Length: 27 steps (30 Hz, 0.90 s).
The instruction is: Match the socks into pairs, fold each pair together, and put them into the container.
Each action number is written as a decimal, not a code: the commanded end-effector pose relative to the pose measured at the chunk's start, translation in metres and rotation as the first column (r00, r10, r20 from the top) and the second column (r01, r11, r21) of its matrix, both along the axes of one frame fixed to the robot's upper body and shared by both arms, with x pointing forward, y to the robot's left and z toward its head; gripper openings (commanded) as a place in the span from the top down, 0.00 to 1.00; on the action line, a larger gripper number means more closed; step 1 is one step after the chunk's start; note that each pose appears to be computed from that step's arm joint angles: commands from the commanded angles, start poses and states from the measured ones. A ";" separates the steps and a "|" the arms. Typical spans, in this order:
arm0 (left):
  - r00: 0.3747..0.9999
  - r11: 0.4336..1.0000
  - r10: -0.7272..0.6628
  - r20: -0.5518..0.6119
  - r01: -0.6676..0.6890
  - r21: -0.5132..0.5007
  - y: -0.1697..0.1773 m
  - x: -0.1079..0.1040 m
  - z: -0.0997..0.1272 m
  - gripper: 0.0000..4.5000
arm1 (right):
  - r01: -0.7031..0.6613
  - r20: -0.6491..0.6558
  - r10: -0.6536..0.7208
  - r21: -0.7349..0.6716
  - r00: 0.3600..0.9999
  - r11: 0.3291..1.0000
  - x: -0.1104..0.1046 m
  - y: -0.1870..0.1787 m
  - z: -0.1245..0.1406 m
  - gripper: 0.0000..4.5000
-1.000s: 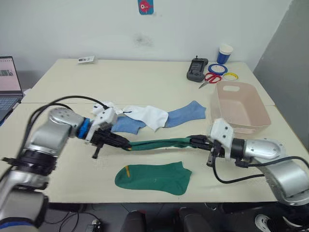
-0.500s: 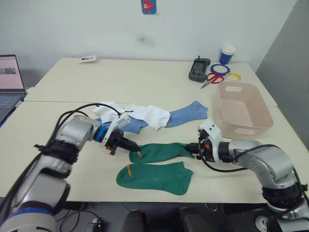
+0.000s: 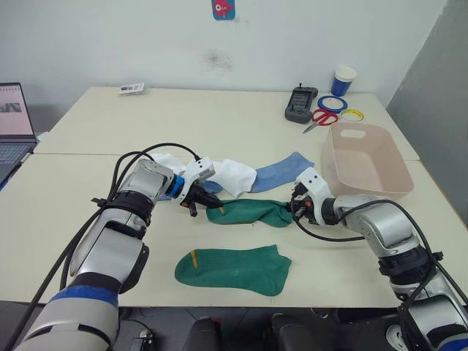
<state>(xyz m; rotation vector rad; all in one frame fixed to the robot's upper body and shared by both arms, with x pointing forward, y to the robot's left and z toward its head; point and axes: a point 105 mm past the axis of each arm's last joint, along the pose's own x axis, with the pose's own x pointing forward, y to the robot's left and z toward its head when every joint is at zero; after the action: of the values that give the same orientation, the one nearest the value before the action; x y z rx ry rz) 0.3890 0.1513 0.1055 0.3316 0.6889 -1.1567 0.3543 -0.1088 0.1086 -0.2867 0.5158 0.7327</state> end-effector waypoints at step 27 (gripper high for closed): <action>0.911 0.872 0.406 -0.072 -0.410 -0.266 0.039 -0.026 -0.001 0.02 | -0.041 0.349 0.004 0.098 0.937 0.994 -0.054 0.022 0.053 0.00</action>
<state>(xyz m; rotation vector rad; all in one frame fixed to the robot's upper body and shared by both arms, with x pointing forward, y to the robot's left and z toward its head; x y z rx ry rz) 0.3601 0.1894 0.1042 -0.0517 0.5743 -0.8775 0.3024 -0.0878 0.1500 -0.2975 0.1981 0.7231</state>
